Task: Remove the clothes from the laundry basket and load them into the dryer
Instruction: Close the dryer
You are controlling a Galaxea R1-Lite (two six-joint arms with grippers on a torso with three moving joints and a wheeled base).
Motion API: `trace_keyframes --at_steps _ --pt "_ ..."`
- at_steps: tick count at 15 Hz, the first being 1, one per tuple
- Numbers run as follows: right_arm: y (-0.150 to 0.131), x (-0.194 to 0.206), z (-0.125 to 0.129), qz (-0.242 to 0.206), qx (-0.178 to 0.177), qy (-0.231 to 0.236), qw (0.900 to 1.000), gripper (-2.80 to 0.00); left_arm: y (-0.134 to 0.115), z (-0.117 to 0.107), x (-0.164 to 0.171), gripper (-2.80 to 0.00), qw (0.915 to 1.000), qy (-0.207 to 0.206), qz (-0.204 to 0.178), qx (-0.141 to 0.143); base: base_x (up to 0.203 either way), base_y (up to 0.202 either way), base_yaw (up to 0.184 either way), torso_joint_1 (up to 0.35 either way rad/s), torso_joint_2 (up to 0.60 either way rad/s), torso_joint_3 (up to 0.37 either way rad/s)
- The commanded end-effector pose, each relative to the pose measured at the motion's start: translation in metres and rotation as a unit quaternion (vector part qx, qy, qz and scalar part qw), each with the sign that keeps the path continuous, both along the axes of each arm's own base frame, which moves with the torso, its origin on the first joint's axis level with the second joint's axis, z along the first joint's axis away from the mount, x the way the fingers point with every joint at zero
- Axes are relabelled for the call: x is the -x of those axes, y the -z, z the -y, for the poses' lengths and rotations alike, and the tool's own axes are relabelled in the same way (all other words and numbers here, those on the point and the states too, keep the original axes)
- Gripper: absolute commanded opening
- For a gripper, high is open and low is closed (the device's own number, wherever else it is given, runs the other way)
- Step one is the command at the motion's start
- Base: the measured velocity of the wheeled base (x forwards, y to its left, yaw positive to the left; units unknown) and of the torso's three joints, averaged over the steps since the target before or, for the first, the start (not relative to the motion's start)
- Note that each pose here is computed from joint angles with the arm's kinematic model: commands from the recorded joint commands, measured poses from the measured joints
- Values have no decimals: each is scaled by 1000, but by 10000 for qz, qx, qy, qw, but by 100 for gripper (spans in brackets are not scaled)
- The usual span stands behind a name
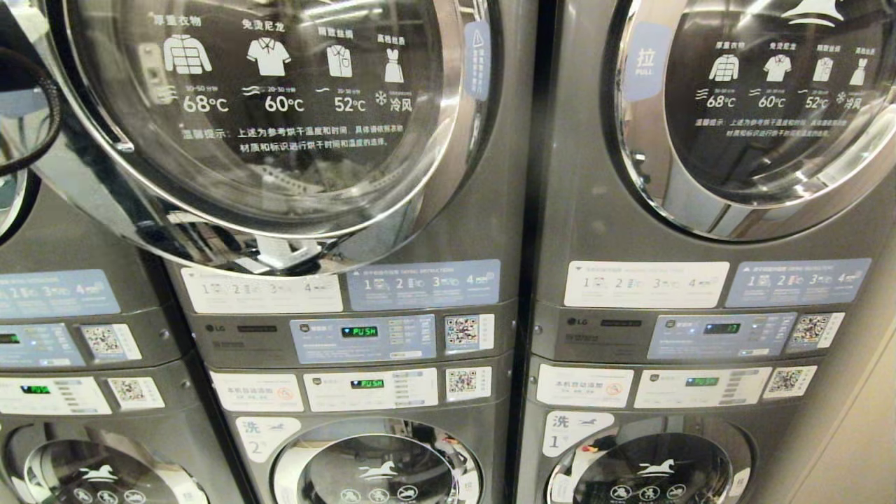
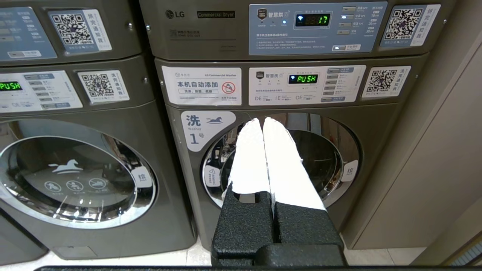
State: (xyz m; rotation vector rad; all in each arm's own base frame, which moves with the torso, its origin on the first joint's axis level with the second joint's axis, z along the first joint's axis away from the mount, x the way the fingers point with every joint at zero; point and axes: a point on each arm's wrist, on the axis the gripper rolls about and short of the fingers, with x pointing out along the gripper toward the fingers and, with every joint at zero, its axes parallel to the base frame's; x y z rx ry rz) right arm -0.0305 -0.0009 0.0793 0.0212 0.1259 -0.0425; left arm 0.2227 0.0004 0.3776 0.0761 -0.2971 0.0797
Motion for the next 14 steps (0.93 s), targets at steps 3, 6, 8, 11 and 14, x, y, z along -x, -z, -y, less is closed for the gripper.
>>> trace_keyframes --at_steps 3,6,8,11,14 --pt "1 0 0 26 -3 2 10000 -280 19 -21 -38 -280 9990 -259 -375 17 0 0 0 0 0 0" --pt "1 0 0 18 -3 2 10000 -280 30 -35 -69 -280 9983 -370 -421 158 0 0 0 0 0 0" --pt "1 0 0 26 -3 2 10000 -280 33 -44 -96 -280 9988 -307 -353 127 0 0 0 0 0 0" --pt "1 0 0 26 -3 2 10000 -280 31 -50 -135 -280 9997 -212 -73 81 0 0 0 0 0 0" --pt "1 0 0 18 -3 2 10000 -280 27 -54 -166 -280 9996 -187 220 48 0 0 0 0 0 0"
